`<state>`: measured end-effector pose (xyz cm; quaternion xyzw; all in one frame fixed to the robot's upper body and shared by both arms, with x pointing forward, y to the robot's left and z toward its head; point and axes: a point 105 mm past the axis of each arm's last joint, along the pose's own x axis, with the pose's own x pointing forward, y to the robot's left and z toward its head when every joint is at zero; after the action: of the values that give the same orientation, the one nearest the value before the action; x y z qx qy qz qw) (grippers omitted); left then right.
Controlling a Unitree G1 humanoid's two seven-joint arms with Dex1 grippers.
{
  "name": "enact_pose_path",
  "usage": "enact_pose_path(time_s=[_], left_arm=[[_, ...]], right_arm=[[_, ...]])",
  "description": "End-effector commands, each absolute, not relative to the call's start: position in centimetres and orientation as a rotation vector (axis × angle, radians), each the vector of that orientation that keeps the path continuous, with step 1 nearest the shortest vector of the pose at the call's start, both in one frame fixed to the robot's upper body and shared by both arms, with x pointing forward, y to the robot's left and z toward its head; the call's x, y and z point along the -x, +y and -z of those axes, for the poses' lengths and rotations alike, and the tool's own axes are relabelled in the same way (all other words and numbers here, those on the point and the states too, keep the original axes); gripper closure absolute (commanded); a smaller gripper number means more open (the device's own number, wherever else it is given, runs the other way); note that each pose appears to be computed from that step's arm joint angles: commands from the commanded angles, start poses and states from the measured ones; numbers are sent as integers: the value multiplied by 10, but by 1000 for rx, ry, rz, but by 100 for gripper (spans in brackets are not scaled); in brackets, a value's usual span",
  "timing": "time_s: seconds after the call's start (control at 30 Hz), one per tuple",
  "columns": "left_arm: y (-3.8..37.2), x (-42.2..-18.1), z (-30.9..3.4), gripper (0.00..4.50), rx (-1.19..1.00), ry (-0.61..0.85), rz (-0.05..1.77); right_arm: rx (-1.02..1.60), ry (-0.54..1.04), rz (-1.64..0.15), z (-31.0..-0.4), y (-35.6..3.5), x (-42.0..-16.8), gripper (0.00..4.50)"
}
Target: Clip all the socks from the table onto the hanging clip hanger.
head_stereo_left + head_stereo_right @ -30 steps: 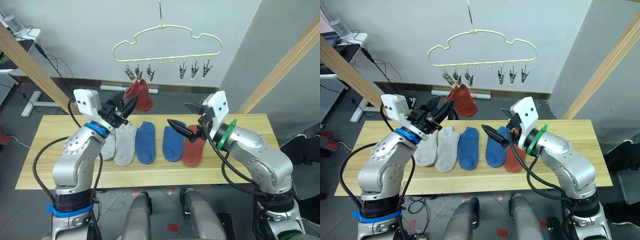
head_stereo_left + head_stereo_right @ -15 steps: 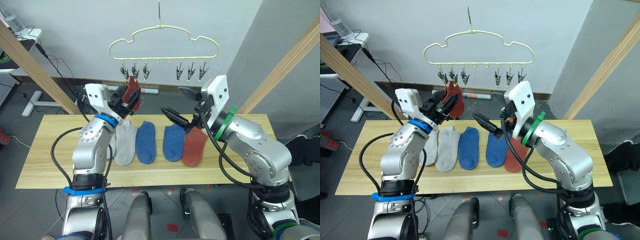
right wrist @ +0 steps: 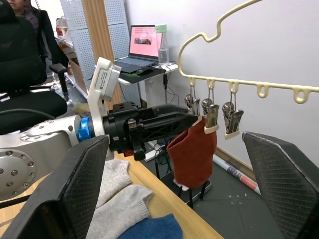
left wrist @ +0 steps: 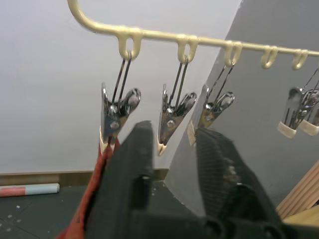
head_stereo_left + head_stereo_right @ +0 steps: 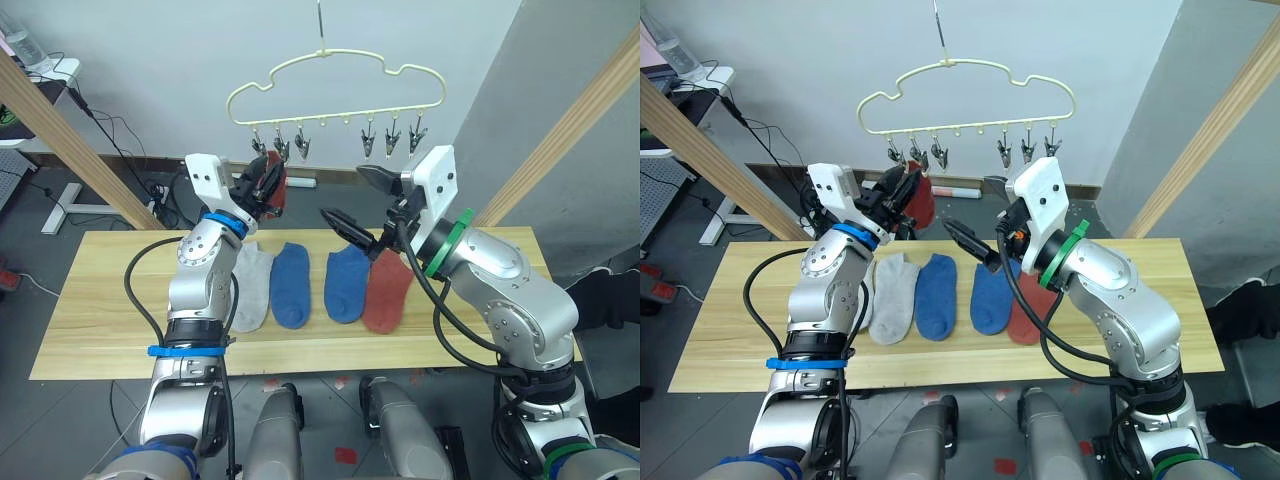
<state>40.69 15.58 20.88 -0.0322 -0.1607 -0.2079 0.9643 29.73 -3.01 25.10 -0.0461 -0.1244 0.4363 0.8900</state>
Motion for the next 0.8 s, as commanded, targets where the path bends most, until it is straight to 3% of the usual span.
enact_pose_path(time_s=[0.03,0.8], left_arm=[[150,-407,-225,299,59,-386,431],[156,-416,-229,299,44,-395,390]], right_arm=[[100,-310,-888,-264,-33,-295,0],[89,-313,-878,-267,-32,-298,0]])
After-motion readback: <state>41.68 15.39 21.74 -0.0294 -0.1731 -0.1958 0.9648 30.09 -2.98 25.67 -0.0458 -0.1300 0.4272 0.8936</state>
